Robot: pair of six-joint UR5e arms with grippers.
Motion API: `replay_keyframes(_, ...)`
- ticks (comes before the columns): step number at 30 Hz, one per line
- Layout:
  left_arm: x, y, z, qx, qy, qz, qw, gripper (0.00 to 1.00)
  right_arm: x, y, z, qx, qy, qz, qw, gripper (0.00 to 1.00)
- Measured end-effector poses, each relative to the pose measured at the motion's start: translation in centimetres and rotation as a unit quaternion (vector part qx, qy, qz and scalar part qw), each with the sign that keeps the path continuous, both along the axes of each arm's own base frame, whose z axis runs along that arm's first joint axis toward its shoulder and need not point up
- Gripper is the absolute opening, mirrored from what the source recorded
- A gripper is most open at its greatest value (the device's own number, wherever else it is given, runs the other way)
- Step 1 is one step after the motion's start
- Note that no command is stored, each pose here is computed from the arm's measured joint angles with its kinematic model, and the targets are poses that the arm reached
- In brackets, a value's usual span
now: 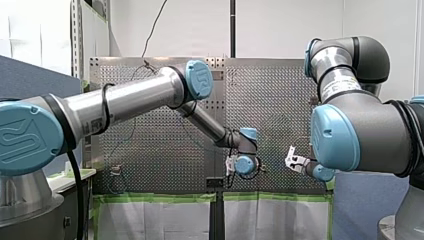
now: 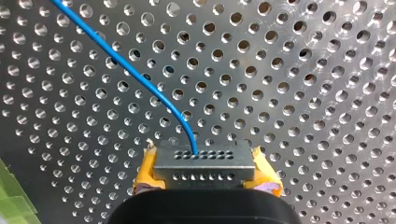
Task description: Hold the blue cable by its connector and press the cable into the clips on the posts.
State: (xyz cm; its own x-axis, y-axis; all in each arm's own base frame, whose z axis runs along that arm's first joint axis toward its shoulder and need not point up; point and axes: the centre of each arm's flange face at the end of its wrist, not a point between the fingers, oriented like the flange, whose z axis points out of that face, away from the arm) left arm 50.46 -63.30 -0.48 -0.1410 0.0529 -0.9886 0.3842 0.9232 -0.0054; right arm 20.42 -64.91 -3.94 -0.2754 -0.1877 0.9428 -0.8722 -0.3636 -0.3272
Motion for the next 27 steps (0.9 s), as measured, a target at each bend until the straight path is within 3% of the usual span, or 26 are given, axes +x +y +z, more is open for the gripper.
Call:
replay_keyframes(6,-1.0,1.3,0.9,0.031,0.014,0.019,0.9992,1.0,0.0,-0.1,0.1,0.0,0.0,0.0,1.0,0.0)
replay_keyframes(12,-2.6,2.9,-0.9,0.066,0.036,0.035,0.9965,1.0,0.0,-0.1,0.1,0.001,-0.001,0.0,1.0,0.0)
replay_keyframes(19,-4.6,2.3,-1.8,0.073,0.045,0.007,0.9963,1.0,0.3,0.0,0.1,0.001,-0.001,0.002,1.0,0.0)
replay_keyframes(27,-6.7,-0.5,-1.5,0.044,0.035,-0.042,0.9975,1.0,0.4,0.1,0.0,0.004,-0.001,0.002,1.0,0.0)
